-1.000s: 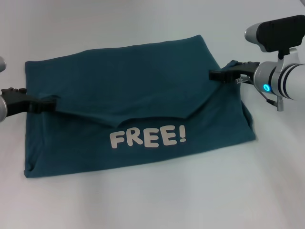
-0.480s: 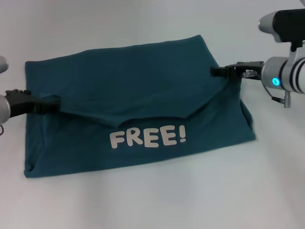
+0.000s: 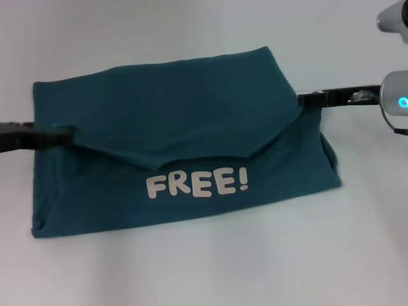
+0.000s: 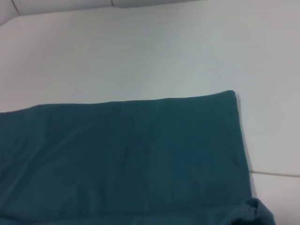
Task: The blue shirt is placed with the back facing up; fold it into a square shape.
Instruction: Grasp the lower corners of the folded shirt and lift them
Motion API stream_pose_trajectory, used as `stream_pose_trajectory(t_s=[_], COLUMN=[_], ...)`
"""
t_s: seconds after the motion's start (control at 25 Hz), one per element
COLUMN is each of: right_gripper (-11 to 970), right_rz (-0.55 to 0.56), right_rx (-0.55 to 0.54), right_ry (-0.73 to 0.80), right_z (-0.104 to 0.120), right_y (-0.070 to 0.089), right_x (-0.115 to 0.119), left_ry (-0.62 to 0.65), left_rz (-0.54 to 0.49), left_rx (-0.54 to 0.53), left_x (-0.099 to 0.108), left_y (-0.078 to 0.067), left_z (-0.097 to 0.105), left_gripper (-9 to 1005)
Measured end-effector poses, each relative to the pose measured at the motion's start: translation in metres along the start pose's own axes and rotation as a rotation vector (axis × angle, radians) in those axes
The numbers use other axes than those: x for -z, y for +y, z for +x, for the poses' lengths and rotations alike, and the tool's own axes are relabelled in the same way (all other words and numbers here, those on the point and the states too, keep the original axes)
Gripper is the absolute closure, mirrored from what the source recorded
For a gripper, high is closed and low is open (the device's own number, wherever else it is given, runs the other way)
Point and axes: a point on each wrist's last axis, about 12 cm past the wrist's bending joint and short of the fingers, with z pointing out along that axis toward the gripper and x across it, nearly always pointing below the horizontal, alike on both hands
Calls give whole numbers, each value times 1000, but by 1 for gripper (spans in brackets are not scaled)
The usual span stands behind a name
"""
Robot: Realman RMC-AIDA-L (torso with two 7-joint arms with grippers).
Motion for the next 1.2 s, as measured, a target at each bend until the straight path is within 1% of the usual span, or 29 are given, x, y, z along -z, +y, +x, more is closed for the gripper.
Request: stream_pose_trajectory(t_s=[0.04,0.08,0.12,0.24,0.32,0.36,0.4,0.48,0.64,0.8,0.92,1.04,1.2], right_gripper=[29,29,29,29,28,28,28,28,28,28,28,28,28], right_rz=[-3,-6,-7,-5,-9,-19,-19,-27,-31,-21,-42,-65,-77], right_rx=[8,17,27,58,76,100,100,127,200,261,284,308,321], right_ry=[7,16,23,38,50,63,63,76,124,188,227,253,269], right_z=[-2,-4,-6,-12,-14,-19,-19,-24,-33,-36,-34,-32,-30], right_y=[1,1,1,4,7,12,12,17,27,34,39,44,46], right_x=[4,7,11,18,19,20,20,22,25,25,25,24,24], left_ry=[0,26,34,120,178,208,240,292,358,388,413,456,495], left_rz=[0,15,19,44,45,42,39,40,57,65,63,62,62], left_rx=[0,48,58,166,224,253,288,339,408,459,505,530,568], left_x=[0,10,11,25,31,34,36,39,38,36,34,30,26], left_y=[0,6,7,13,13,13,12,9,2,-1,0,-1,-3], left_z=[0,2,3,9,12,13,14,13,10,11,14,20,27], left_gripper=[66,67,67,68,69,70,70,71,73,75,76,77,79])
